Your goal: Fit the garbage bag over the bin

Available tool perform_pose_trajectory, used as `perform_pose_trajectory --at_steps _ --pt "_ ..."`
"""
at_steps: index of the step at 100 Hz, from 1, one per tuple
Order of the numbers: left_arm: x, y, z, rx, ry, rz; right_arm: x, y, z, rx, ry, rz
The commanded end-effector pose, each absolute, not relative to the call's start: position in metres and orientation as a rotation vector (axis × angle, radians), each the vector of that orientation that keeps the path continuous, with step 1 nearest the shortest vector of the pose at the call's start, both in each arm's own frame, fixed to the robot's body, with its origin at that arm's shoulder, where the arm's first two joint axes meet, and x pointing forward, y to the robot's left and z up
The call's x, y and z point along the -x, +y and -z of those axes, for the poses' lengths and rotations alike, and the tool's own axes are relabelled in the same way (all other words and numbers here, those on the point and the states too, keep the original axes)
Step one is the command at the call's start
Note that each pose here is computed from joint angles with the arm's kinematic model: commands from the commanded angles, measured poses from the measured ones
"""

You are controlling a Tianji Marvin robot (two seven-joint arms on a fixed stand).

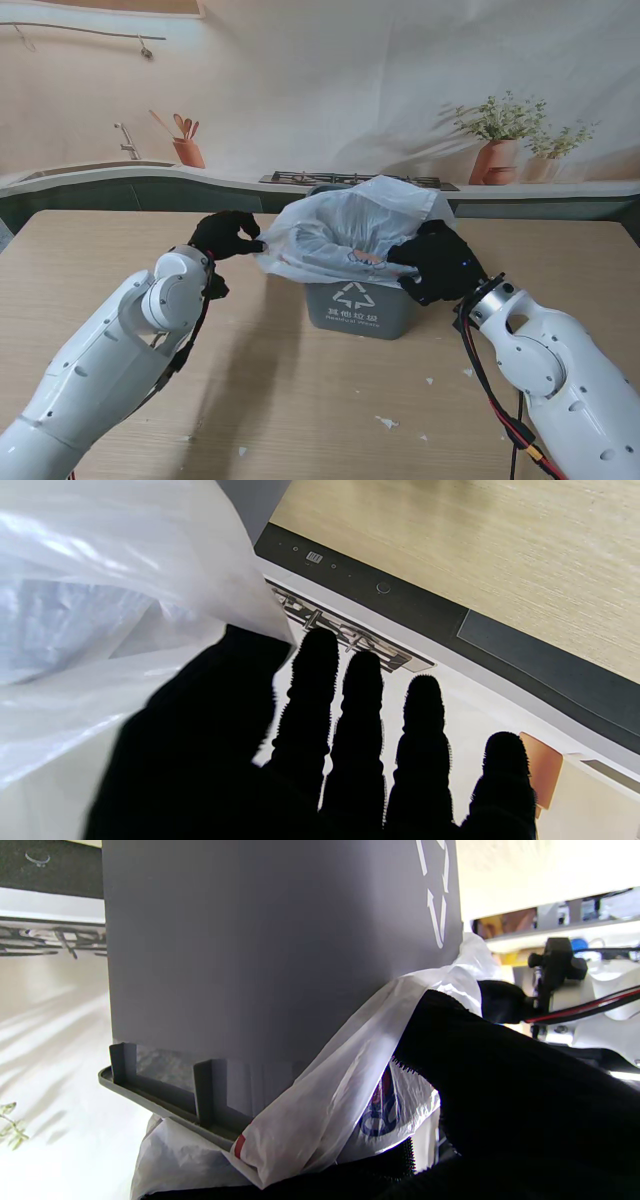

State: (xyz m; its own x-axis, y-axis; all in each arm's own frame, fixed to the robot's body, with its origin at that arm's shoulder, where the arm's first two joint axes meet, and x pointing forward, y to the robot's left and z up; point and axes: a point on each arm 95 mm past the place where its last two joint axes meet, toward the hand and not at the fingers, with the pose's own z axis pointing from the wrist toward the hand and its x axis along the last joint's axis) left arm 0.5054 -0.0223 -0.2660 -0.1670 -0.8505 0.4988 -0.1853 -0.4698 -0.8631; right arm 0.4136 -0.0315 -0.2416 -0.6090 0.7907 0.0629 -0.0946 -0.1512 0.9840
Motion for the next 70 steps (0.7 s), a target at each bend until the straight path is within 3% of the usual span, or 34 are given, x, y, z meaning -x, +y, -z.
perform_pose_trajectory --at_steps 1,31,70 --pt "-0.501 -0.016 0.264 1.615 1.197 1.683 -0.412 -0.034 0.256 -0.846 1.531 -1.792" --pt "-0.475 -0.005 0.236 1.653 1.18 1.768 -0.413 -0.035 0.254 -0.834 1.527 -1.775" --pt "-0.47 -0.012 0.208 1.707 0.99 2.151 -0.414 -0.035 0.253 -0.82 1.526 -1.769"
